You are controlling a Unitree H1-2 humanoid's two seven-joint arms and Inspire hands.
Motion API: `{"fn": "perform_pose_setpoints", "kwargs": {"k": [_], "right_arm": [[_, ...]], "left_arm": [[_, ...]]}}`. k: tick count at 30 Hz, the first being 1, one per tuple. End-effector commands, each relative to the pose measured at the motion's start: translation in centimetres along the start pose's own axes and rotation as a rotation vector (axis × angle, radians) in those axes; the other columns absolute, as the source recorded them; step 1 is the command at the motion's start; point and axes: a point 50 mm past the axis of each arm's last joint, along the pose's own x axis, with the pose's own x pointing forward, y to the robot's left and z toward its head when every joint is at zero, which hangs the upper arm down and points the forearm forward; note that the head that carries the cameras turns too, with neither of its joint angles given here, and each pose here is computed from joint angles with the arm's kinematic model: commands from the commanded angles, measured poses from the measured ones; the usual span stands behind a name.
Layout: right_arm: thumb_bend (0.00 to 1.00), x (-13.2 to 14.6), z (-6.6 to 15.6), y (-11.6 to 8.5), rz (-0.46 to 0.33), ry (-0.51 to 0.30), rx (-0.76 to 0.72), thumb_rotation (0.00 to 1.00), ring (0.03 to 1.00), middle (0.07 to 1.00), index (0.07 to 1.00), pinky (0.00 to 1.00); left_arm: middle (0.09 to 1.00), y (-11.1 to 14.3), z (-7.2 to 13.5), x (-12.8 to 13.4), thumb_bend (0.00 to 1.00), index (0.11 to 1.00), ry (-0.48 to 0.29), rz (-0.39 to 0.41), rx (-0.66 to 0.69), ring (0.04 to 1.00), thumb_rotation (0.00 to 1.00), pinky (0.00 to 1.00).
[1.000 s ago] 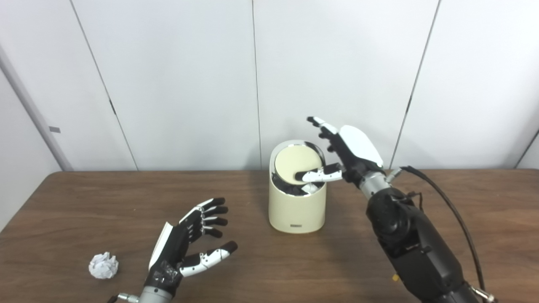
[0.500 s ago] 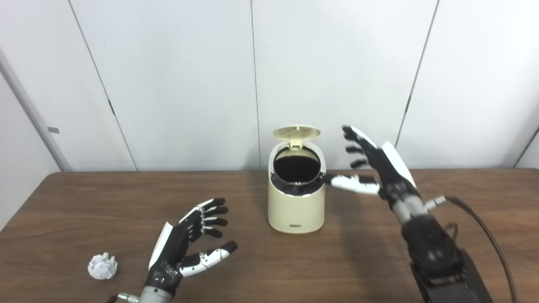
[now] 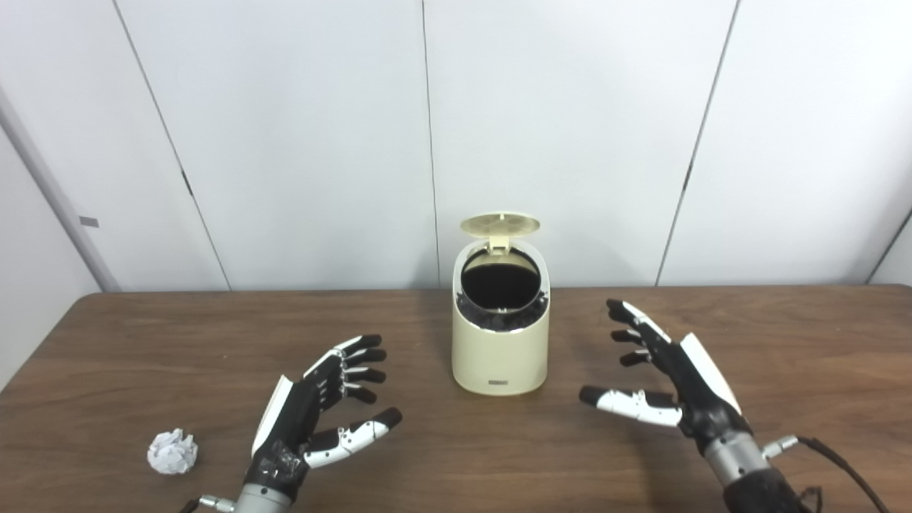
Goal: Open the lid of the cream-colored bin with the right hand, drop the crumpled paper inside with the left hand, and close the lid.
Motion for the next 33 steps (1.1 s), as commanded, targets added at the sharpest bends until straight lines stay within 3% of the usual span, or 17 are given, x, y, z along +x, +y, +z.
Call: {"fn": "perform_pose_setpoints", "kwargs": {"k": [1,9,12,15,20,26,29,33], "right_arm": [[0.85,0.4,1.1,-0.9,-0.05,-0.082,-0.004,0.48,0.858,0.915,0.917,0.73],[0.79,-0.8,0.4,-1.8,-0.006,-0.052,0.01,0.35,0.856,0.941,0.938,0.72],[0.76,-1.0,-0.1,-2.6,-0.002,-0.043,0.008,0.3,0.88,0.962,0.951,0.79],[0.73,-0.9,0.2,-3.4,-0.005,-0.025,0.016,0.26,0.89,0.974,0.959,0.81],[0.79,-0.4,0.7,-3.8,-0.015,-0.031,-0.003,0.41,0.837,0.932,0.931,0.58],[0.86,-0.3,0.8,-3.8,-0.002,-0.032,0.003,0.52,0.826,0.925,0.919,0.59],[0.86,-0.4,0.8,-3.8,0.001,-0.024,0.001,0.52,0.826,0.918,0.915,0.63],[0.87,-0.4,0.6,-4.0,0.005,-0.018,0.002,0.54,0.831,0.919,0.91,0.64]], "left_arm": [[0.788,0.5,1.6,0.9,0.68,0.831,-0.075,0.007,0.016,0.701,0.17,0.6],[0.787,-1.4,1.5,1.2,0.67,0.823,-0.076,0.001,0.005,0.701,0.13,0.6],[0.785,-2.6,1.3,1.5,0.7,0.822,-0.064,0.004,-0.031,0.707,0.17,0.61],[0.787,-3.7,1.2,1.8,0.72,0.825,-0.056,0.013,-0.058,0.715,0.16,0.62],[0.788,-4.5,0.9,2.2,0.72,0.831,-0.062,0.02,-0.036,0.723,0.18,0.61],[0.782,-3.6,2.3,1.5,0.73,0.825,-0.069,0.054,0.054,0.719,0.17,0.59],[0.772,-1.8,3.9,0.8,0.72,0.812,-0.088,0.096,0.183,0.676,0.1,0.53],[0.77,0.2,5.9,-0.4,0.68,0.79,-0.065,0.141,0.243,0.626,0.01,0.47]]}}
